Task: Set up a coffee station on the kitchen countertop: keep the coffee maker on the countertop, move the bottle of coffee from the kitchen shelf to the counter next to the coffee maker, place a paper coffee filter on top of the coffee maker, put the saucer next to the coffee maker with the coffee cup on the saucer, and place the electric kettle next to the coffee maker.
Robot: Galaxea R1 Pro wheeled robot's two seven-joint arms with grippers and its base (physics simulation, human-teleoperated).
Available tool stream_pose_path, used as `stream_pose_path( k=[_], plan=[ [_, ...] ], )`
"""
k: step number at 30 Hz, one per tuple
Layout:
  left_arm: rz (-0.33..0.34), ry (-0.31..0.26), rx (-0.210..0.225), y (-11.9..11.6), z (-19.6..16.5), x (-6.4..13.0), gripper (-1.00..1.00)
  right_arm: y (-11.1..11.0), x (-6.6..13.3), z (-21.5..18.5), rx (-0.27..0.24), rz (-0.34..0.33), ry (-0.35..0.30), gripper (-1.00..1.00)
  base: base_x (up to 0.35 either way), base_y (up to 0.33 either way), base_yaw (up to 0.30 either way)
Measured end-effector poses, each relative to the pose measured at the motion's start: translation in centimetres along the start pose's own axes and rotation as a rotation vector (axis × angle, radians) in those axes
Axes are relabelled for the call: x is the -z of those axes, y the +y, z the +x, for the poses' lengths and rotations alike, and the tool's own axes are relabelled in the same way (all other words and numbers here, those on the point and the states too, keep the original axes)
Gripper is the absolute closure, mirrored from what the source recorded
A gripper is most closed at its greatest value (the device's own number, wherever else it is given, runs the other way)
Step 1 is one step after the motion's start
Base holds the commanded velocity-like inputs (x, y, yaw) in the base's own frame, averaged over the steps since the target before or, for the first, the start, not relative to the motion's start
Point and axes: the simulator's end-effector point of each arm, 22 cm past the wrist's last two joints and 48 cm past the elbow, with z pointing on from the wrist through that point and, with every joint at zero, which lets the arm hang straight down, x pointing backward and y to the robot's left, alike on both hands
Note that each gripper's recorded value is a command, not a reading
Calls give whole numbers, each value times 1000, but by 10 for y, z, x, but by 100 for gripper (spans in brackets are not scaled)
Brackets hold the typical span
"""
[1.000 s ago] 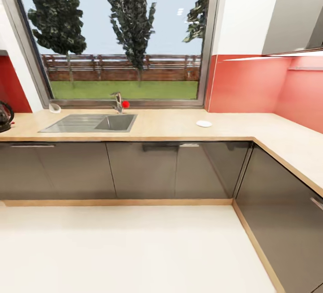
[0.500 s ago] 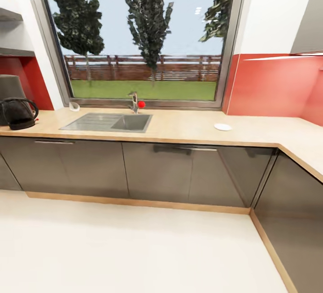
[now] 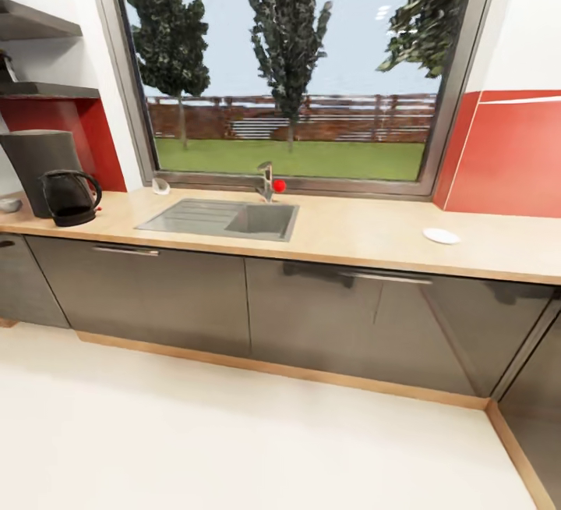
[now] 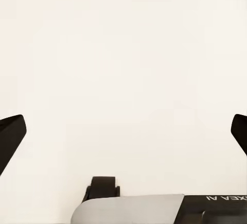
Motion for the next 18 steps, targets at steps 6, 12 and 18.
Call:
stream_pose_path(
  k=[6,12,18],
  plan=[
    [0,0,0,0,0,0,-100,-2,0,2,-2,2,4,-100,303,177,41],
    [0,0,0,0,0,0,-100,-3,0,3,1,0,7,-100,303,177,4],
    [0,0,0,0,0,0,-100,-2,0,3,1,-1,7,-100,304,175,111]
  ],
)
